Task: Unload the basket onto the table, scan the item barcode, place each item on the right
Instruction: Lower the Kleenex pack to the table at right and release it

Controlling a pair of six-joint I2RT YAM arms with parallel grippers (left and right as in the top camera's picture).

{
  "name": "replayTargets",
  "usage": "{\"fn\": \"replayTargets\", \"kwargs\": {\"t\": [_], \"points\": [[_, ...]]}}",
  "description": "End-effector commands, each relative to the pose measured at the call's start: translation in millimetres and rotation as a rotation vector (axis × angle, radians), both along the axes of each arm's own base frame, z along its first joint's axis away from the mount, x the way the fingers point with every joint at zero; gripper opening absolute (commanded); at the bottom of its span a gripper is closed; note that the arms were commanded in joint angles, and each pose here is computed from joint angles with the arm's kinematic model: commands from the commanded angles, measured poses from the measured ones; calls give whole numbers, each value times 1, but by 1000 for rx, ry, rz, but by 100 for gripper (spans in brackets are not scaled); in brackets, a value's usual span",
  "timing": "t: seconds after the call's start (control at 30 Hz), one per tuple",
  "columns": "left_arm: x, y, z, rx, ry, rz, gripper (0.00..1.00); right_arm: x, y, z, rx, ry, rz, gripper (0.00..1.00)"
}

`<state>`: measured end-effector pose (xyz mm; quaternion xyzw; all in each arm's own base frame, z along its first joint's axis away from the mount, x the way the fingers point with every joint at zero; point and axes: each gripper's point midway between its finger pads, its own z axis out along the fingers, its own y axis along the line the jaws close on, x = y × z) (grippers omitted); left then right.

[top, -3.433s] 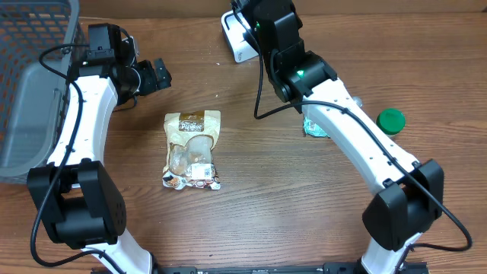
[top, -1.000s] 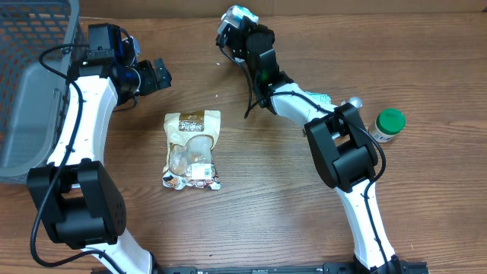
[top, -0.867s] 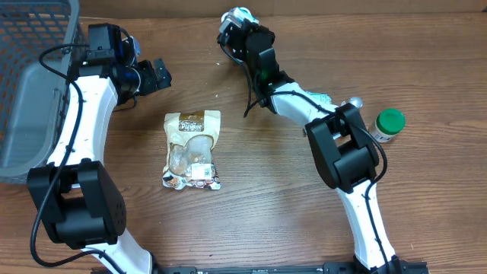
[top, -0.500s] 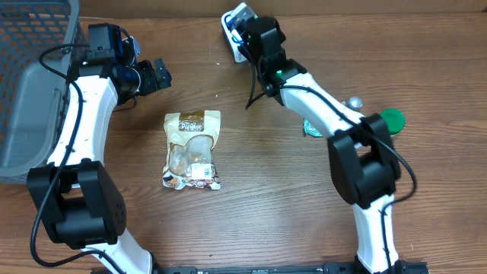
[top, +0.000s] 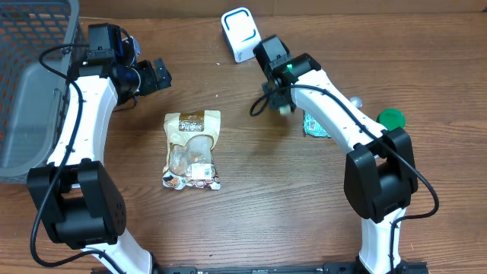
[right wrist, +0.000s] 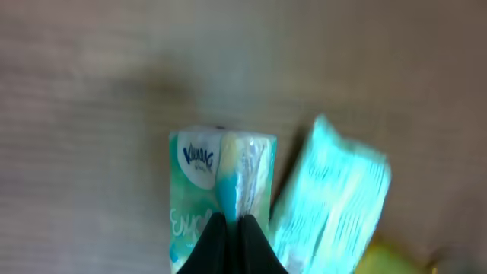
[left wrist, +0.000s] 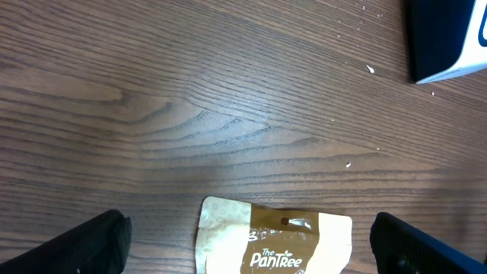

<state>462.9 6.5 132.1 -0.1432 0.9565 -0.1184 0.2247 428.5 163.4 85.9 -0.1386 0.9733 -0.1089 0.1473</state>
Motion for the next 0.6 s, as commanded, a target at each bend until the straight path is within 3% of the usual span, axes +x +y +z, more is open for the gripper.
{"fn": "replayTargets", "kwargs": {"t": [0.0,0.3,0.57], "points": [[2,1,5,11,-14,-7,100,-16,-1,7,69,44,-111,4],[2,1,5,11,-14,-7,99,-62,-21,2,13,204,-275,4],[2,1,5,11,-14,-7,100,-70,-25,3,-12,233,-277,4]]}}
